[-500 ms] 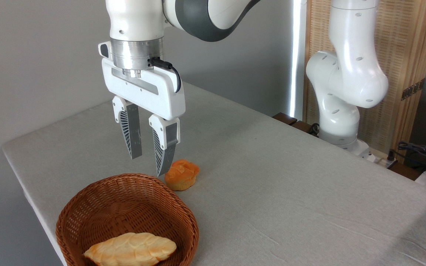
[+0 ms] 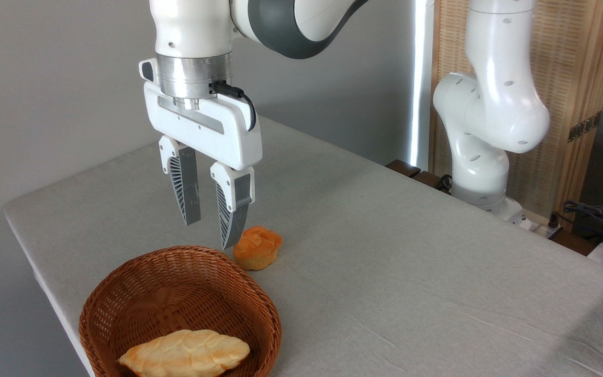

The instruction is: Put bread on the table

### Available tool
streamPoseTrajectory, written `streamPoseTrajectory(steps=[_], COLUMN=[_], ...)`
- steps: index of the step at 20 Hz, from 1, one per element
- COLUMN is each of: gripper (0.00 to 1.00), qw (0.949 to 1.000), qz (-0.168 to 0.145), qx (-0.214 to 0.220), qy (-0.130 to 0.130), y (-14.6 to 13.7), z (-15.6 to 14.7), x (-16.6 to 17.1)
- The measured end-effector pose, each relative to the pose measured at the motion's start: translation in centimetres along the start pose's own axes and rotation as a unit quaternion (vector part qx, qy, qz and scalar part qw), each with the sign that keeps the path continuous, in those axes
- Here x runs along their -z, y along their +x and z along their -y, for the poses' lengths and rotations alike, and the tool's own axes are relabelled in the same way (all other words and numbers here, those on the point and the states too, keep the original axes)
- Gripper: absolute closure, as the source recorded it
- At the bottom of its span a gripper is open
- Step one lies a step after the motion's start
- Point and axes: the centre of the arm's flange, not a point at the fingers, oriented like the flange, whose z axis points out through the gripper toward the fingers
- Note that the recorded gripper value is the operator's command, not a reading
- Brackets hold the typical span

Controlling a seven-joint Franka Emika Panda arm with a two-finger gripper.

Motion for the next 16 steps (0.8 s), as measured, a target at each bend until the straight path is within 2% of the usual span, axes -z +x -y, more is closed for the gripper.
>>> streamPoseTrajectory(steps=[16], gripper=[0.00], qw=[1.0000], qz=[-0.002], qx=[0.002], qy=[-0.003], y=[0.03], z=[-0.03], x=[0.01])
